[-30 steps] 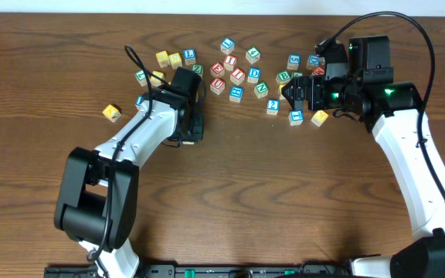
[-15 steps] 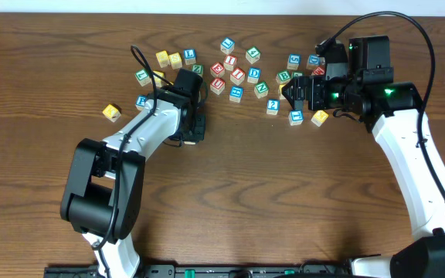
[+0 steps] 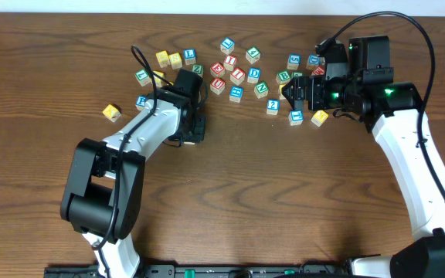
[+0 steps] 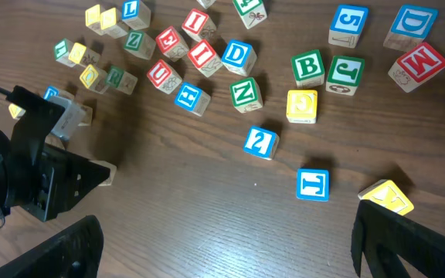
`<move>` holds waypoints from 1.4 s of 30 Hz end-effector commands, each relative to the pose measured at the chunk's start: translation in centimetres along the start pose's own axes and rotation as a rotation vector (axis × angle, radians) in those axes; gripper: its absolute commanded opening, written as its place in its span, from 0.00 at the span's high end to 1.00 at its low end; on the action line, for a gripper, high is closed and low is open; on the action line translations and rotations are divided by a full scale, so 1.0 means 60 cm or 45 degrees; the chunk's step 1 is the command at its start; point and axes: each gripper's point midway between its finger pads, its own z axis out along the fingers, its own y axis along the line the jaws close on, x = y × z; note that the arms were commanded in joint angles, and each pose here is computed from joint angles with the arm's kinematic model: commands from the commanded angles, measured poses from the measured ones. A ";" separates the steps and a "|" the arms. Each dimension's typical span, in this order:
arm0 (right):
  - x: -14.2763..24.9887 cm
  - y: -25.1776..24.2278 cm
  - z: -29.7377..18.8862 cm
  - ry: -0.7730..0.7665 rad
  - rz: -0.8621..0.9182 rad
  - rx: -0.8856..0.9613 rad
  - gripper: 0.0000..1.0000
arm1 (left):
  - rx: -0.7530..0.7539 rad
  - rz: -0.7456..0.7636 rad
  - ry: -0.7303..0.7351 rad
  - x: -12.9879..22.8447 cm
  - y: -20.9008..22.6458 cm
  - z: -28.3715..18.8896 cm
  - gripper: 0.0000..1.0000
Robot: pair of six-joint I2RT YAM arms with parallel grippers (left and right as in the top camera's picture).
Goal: Spell out CORL
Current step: 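Carry the C block forward to open table and release it, then move left gripper back to the yellow O block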
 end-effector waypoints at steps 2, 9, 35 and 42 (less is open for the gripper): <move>-0.011 -0.002 -0.007 -0.020 -0.006 0.005 0.01 | 0.023 -0.002 -0.078 -0.035 -0.003 -0.034 0.66; -0.011 -0.002 -0.007 -0.020 -0.006 0.005 0.01 | 0.051 -0.051 -0.254 -0.095 0.008 -0.139 0.65; 0.003 -0.005 -0.007 0.023 0.011 0.014 0.01 | -0.321 -0.901 0.014 -0.019 0.230 -0.052 0.60; 0.002 -0.005 -0.007 0.018 0.009 0.014 0.01 | -0.242 -0.928 0.047 -0.019 0.222 -0.042 0.54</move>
